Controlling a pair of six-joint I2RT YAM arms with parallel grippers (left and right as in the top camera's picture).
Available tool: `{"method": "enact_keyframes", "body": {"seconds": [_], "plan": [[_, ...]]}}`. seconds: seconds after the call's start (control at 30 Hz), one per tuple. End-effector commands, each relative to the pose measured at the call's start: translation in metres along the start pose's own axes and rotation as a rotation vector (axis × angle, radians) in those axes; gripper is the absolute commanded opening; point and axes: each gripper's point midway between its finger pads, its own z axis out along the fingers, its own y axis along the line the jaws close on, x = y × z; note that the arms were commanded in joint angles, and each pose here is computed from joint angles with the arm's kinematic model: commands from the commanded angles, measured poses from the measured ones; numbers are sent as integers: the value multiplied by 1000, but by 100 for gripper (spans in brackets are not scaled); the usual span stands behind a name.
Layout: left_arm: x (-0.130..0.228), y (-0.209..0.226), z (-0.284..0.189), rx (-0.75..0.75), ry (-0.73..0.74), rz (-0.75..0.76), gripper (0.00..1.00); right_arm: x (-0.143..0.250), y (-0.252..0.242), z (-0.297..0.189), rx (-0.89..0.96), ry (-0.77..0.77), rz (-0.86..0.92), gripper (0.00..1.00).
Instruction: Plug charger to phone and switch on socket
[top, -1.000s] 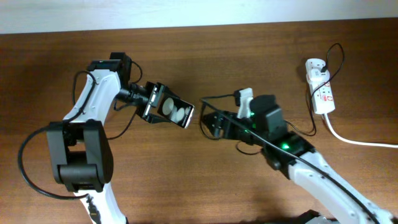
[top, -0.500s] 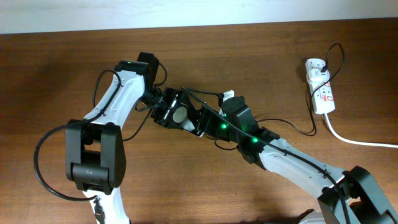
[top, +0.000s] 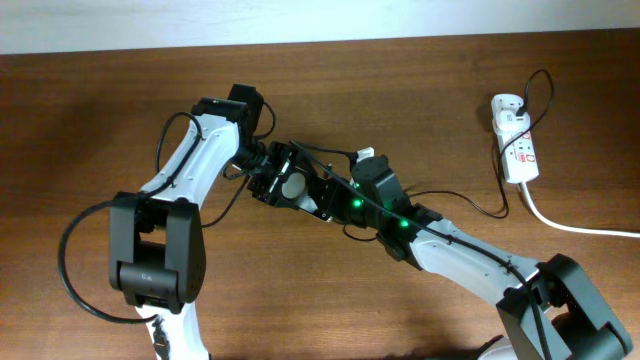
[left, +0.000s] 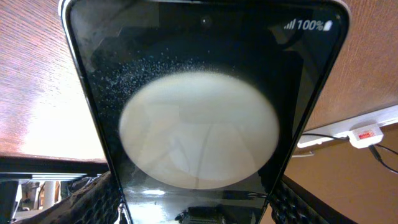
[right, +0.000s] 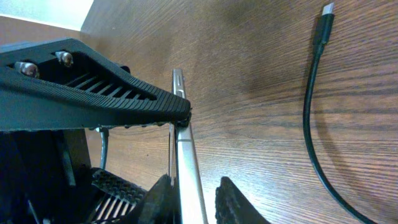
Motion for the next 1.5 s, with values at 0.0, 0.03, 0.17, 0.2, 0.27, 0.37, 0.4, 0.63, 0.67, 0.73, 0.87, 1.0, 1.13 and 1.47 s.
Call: {"method": "enact_keyframes", "body": {"seconds": [0.0,0.03,0.17,0.2,0.27,0.37,0.4,0.63,0.67,0.73,0.87,1.0,1.13,1.47], "plan": [[2,-5,0,10,17,-1,25,-3,5,3,-7,-14,-17,25],[2,-5,0,9,17,-2,25,-3,7,3,-18,-12,-11,24],[2,-5,0,9,17,-1,43,-6,13,2,-45,-23,18,14],[2,-5,0,9,17,-1,45,-7,15,2,-52,-24,21,12],[2,-5,0,9,17,-1,50,-7,16,2,-56,-23,22,9],[3,-5,0,11,20,-1,68,-7,17,2,-61,-22,21,4],[3,-5,0,11,20,-1,73,-8,19,2,-70,-25,18,4],[3,-5,0,11,19,-2,99,-18,20,-2,-94,-32,28,4],[2,-5,0,9,16,-2,99,-23,16,-4,-96,-28,41,4],[-4,-3,0,-2,-15,0,99,-34,0,-10,-74,-11,87,4],[-7,-14,0,34,-32,173,98,-51,-21,-26,-93,40,68,4],[-10,-30,-1,93,-53,390,100,-69,-38,-57,-71,26,76,4],[1,-42,-3,160,4,438,93,-90,-29,-128,-52,-98,19,4],[75,-106,-45,590,330,829,99,-143,16,-161,-184,-526,555,4]]}}
